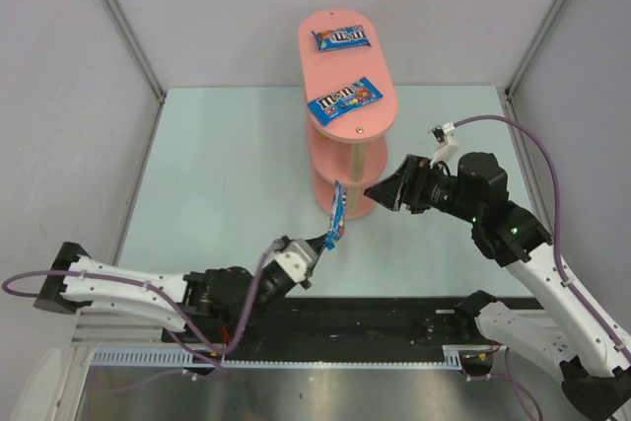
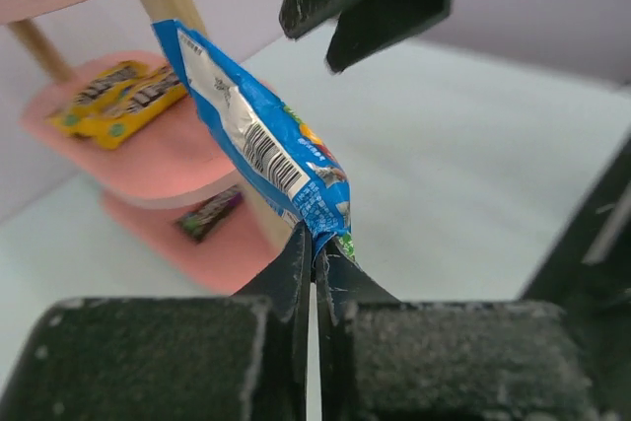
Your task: Place and organize the candy bags onto the shelf
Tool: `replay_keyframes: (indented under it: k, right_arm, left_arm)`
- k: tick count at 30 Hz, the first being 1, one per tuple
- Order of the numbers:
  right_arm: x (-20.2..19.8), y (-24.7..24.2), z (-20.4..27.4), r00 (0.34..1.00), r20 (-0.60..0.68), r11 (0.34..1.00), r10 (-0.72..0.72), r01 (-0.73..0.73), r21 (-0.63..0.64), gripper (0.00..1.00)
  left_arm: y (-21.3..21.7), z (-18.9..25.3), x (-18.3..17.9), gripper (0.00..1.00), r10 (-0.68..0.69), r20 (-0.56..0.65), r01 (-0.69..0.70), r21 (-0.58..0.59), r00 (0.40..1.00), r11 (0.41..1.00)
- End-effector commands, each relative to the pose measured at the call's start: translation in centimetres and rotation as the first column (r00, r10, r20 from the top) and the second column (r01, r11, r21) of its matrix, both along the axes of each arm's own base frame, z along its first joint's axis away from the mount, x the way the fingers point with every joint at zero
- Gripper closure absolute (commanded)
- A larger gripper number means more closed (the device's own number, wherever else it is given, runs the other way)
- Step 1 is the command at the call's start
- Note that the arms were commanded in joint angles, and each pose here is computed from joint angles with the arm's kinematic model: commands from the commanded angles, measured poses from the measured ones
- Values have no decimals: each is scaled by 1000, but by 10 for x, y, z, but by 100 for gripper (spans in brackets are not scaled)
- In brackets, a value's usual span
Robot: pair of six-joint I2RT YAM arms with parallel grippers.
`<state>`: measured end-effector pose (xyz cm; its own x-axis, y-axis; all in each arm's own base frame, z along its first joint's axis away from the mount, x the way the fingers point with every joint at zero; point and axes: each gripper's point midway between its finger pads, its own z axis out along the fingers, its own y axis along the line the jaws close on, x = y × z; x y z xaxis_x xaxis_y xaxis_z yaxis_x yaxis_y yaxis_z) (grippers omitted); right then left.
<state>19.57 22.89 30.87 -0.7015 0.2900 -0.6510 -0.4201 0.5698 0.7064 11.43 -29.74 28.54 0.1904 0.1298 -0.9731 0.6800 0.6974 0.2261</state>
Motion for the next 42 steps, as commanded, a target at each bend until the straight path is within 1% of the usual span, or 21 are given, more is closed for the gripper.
replay_keyframes:
  k: [1, 3, 5, 6, 7, 8, 9, 14, 17, 18, 19, 21, 22, 24, 25, 26, 28, 29, 32, 36, 42]
  right_arm:
    - [0, -7, 26, 990, 139, 1000, 25, -24, -4, 19]
    - [0, -7, 30, 982, 186, 999, 40, -38, -18, 18]
    - [-1, -8, 30, 976, 213, 998, 53, -47, -35, 18]
    - [0, -9, 30, 970, 234, 997, 61, -51, -51, 16]
    - [0, -10, 30, 967, 248, 997, 66, -54, -57, 15]
    - [0, -10, 29, 964, 254, 996, 82, -68, -60, 15]
    - [-1, -9, 31, 958, 271, 995, 92, -79, -57, 14]
    - [-9, -8, 29, 946, 285, 988, 154, -149, -41, 13]
    - [-13, -6, 25, 935, 290, 979, 205, -202, -39, 14]
    - [-14, -7, 25, 934, 292, 978, 207, -205, -37, 14]
    - [-16, -6, 24, 929, 295, 975, 223, -221, -40, 14]
    - [-18, -8, 22, 927, 293, 972, 232, -229, -45, 14]
    - [-19, -8, 20, 927, 291, 972, 235, -231, -49, 14]
    - [-18, -10, 12, 933, 270, 971, 239, -231, -61, 15]
    - [-18, -10, 9, 934, 262, 970, 243, -234, -63, 15]
    - [-18, -9, 6, 935, 253, 968, 250, -242, -63, 15]
    - [-18, -7, -1, 935, 234, 964, 265, -260, -56, 17]
    - [-19, -6, -4, 935, 226, 962, 273, -268, -52, 17]
    - [-22, -1, -11, 929, 208, 951, 306, -307, -30, 18]
    - [-32, 6, -9, 901, 229, 924, 370, -383, 16, 18]
    - [-41, 10, -18, 883, 205, 896, 422, -441, 54, 15]
  left_arm:
    - [-2, 10, -34, 100, -277, -198, 207, -314, 940, 927]
    - [-3, 4, -45, 100, -379, -234, 271, -391, 895, 880]
    - [8, 19, -46, 100, -441, -217, 289, -500, 871, 816]
    - [6, 8, -58, 100, -520, -230, 345, -525, 823, 778]
    - [11, 10, -53, 99, -530, -219, 338, -564, 819, 754]
    - [14, 19, -56, 100, -568, -186, 357, -614, 801, 704]
    - [13, 4, -58, 100, -589, -211, 357, -624, 780, 695]
    - [4, -6, -68, 100, -677, -198, 435, -633, 709, 640]
    - [5, -3, -78, 100, -770, -156, 512, -664, 619, 546]
    - [4, -6, -77, 100, -785, -175, 502, -681, 594, 532]
    - [7, -7, -69, 100, -778, -171, 489, -691, 605, 532]
    - [11, -9, -67, 100, -799, -175, 480, -719, 575, 502]
    - [13, -11, -58, 100, -788, -178, 462, -726, 589, 509]
    - [18, -9, -58, 100, -810, -171, 461, -749, 561, 477]
    - [18, -12, -49, 100, -800, -184, 442, -753, 571, 488]
    - [21, -7, -53, 100, -825, -167, 454, -768, 541, 452]
    - [19, -11, -44, 100, -822, -189, 434, -774, 536, 461]
    - [21, -4, -46, 100, -838, -164, 443, -787, 521, 429]
    - [17, 2, -45, 100, -856, -151, 459, -791, 494, 404]
    - [10, 1, -43, 100, -866, -156, 471, -786, 475, 400]
    - [9, 6, -41, 100, -862, -148, 479, -780, 484, 403]
